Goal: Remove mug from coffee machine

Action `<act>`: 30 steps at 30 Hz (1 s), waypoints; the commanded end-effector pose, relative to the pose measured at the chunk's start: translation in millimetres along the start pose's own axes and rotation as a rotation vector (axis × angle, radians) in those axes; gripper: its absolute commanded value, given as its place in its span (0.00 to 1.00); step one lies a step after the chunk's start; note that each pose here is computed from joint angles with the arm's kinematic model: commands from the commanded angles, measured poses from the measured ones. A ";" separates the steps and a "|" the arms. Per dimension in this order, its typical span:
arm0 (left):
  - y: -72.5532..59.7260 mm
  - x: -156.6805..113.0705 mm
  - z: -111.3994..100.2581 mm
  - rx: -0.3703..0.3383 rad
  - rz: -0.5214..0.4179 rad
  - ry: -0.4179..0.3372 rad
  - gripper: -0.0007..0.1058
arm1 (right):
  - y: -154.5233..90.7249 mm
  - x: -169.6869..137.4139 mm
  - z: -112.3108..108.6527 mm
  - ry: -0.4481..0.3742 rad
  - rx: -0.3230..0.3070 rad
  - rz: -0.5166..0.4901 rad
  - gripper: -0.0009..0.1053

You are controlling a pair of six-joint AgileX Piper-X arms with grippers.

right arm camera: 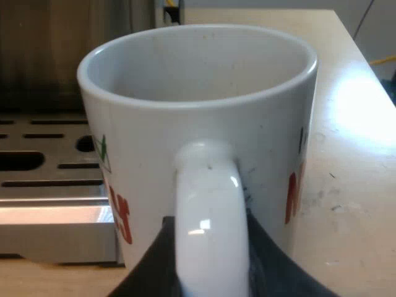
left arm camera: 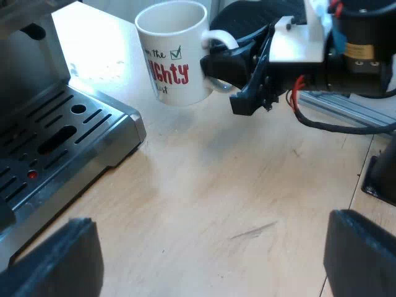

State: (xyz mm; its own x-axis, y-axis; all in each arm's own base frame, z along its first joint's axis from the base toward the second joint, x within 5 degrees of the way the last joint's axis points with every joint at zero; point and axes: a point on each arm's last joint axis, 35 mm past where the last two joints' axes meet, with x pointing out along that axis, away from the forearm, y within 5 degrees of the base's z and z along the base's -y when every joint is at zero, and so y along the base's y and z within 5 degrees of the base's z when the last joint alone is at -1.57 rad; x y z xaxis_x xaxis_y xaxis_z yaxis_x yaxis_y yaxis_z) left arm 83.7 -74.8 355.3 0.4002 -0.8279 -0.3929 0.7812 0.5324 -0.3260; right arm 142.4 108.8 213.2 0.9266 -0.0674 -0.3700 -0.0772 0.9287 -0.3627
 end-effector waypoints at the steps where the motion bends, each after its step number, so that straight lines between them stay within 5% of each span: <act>1: -1.9 -1.5 3.2 0.003 -0.011 -0.015 0.82 | -9.3 3.8 5.8 -0.012 0.047 -0.031 0.01; 17: 5.8 14.8 11.8 0.005 -0.011 -0.017 0.82 | -41.6 30.4 -6.0 0.087 0.128 -0.043 0.01; 21: 5.7 14.7 11.7 0.004 -0.011 -0.017 0.82 | -48.9 36.2 -25.0 0.134 0.086 -0.044 0.01; 30: 5.7 14.7 11.7 0.004 -0.011 -0.016 0.82 | -44.3 36.4 -51.9 -0.001 0.113 -0.035 0.01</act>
State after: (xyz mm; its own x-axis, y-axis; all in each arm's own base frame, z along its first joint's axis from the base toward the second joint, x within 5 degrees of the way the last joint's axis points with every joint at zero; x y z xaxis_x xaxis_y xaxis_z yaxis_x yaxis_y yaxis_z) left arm 99.3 -85.0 353.8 0.4002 -0.8279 -0.3930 0.7812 0.5324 -0.3261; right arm 155.8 45.1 160.0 0.8908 -0.1024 -0.4426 -0.0343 0.9563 -0.2903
